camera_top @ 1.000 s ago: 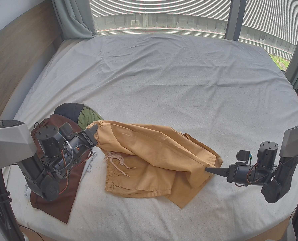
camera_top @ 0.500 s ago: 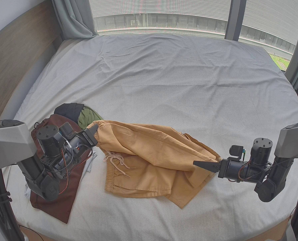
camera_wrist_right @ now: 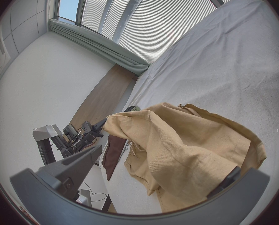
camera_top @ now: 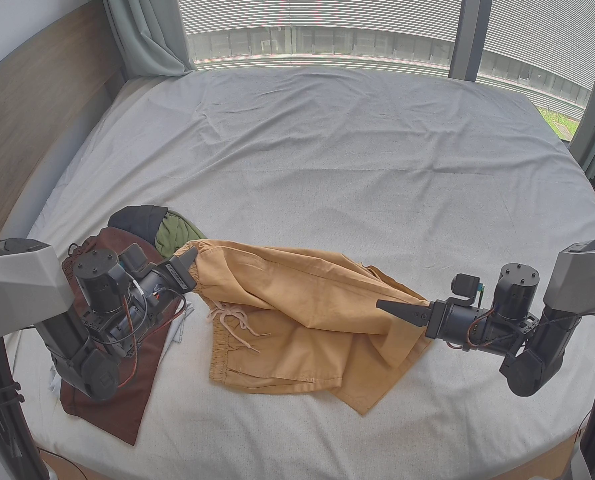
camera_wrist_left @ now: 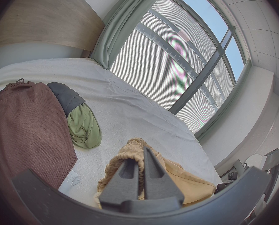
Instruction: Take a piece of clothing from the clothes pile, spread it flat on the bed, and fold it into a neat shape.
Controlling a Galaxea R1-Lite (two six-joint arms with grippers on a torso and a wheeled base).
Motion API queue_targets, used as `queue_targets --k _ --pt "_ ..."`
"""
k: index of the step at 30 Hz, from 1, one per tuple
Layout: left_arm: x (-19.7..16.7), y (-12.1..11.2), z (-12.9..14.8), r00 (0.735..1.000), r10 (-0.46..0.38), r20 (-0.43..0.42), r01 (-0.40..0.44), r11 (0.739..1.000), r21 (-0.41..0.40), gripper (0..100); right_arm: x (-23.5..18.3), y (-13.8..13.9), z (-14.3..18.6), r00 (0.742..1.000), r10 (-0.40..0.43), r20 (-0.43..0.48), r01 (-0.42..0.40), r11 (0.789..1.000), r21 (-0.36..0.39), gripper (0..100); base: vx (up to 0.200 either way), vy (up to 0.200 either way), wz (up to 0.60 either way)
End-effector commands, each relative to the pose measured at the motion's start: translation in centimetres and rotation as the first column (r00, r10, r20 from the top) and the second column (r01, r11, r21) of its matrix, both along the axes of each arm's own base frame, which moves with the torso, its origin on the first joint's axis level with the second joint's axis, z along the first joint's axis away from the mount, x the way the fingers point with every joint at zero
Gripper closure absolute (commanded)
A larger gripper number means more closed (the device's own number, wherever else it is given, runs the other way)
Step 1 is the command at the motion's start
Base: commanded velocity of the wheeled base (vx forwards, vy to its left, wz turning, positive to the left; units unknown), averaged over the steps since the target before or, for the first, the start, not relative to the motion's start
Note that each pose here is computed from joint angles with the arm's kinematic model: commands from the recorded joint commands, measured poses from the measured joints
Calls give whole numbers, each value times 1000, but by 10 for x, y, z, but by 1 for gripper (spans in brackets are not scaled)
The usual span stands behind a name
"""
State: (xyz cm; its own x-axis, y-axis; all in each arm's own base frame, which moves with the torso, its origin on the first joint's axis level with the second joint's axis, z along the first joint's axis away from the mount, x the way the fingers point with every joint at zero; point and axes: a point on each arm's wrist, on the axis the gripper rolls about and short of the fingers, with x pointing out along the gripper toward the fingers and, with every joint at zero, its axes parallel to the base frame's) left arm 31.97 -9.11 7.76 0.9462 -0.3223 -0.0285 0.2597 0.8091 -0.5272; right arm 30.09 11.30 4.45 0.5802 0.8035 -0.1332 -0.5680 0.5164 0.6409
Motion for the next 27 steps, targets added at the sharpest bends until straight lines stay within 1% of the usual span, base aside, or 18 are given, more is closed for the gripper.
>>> queue_targets --k 1,5,9,12,13,17,24,27 --pt "0 0 0 1000 2 -1 -2 1000 0 100 1 1 5 1000 -3 18 3 1000 7 0 0 0 0" --pt "0 0 0 1000 0 -1 0 1000 0 100 0 0 13 999 -7 38 7 1000 17 0 0 0 0" --pt "0 0 0 1000 0 -1 0 1000 0 100 -1 1 17 999 -10 30 9 999 38 0 0 0 0" --pt "0 0 0 1000 0 -1 0 1000 0 100 0 1 18 999 -23 36 21 999 39 0 0 0 0" --pt "0 0 0 1000 0 -1 0 1000 0 100 1 1 19 998 -44 40 43 998 38 100 0 0 0" --pt "0 -1 0 1000 -1 -1 1 1000 -1 100 6 10 21 992 -108 63 106 994 41 100 0 0 0" --pt "0 -1 1 1000 -3 3 3 1000 -2 100 7 10 20 992 -113 63 110 993 41 100 0 0 0" --pt "-1 -5 2 1000 -14 7 14 1000 -5 100 6 9 22 991 -116 65 113 993 42 100 0 0 0"
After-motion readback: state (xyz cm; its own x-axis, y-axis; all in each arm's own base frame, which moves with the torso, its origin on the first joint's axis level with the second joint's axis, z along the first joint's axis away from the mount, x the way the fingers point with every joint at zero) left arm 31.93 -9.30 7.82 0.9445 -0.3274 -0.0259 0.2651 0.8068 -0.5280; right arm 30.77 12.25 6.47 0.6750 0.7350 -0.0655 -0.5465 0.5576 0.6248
